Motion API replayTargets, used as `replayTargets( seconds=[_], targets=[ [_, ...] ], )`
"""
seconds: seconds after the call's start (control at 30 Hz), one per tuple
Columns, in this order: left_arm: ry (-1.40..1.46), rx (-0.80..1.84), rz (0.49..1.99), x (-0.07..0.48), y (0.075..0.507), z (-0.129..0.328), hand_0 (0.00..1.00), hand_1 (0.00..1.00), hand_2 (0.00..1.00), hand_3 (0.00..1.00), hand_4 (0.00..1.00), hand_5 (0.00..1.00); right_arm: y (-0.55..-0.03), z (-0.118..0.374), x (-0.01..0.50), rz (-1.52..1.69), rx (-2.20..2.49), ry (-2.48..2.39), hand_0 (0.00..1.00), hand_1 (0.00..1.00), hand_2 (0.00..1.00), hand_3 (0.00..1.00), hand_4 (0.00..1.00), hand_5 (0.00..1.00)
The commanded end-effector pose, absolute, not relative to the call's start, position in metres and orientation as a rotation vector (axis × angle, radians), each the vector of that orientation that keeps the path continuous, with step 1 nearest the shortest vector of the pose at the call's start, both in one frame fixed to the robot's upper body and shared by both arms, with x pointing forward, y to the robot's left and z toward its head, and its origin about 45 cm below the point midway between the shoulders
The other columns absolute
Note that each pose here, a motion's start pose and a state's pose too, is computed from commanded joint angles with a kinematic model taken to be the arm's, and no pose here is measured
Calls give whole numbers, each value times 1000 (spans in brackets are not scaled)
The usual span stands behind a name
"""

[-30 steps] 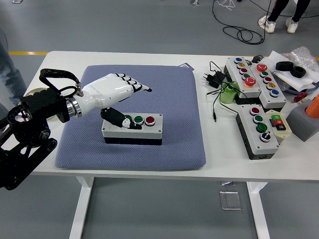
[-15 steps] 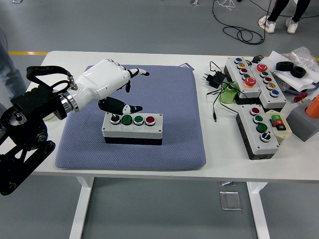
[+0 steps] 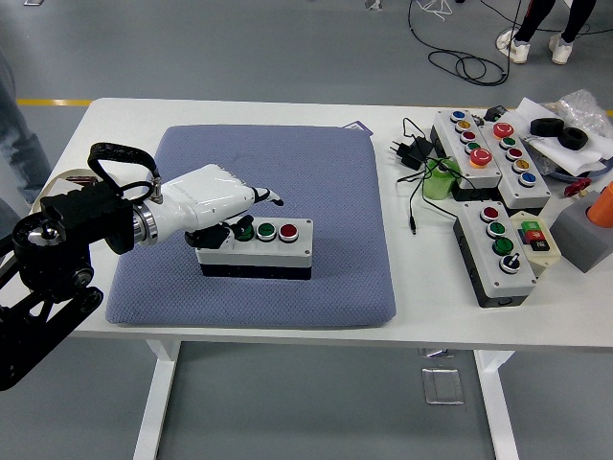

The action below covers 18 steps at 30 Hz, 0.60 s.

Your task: Pick up the button,place it on the desk,press the button,press the button

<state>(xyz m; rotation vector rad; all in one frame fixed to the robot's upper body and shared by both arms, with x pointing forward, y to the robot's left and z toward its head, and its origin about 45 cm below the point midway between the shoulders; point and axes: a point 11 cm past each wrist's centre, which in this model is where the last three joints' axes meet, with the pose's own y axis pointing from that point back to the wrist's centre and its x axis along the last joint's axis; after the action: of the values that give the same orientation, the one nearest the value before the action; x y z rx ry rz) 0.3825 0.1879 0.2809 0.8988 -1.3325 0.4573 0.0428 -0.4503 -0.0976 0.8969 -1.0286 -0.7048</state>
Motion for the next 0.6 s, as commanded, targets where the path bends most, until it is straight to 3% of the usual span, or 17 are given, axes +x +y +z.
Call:
replayTargets(
  seconds=[0.6],
  targets=[
    [-1292,967,393,385,192,260,26,2,24,829,187,2,-450,-97,49,-699,902,-1036,637,455,608,564,301,238]
  ],
)
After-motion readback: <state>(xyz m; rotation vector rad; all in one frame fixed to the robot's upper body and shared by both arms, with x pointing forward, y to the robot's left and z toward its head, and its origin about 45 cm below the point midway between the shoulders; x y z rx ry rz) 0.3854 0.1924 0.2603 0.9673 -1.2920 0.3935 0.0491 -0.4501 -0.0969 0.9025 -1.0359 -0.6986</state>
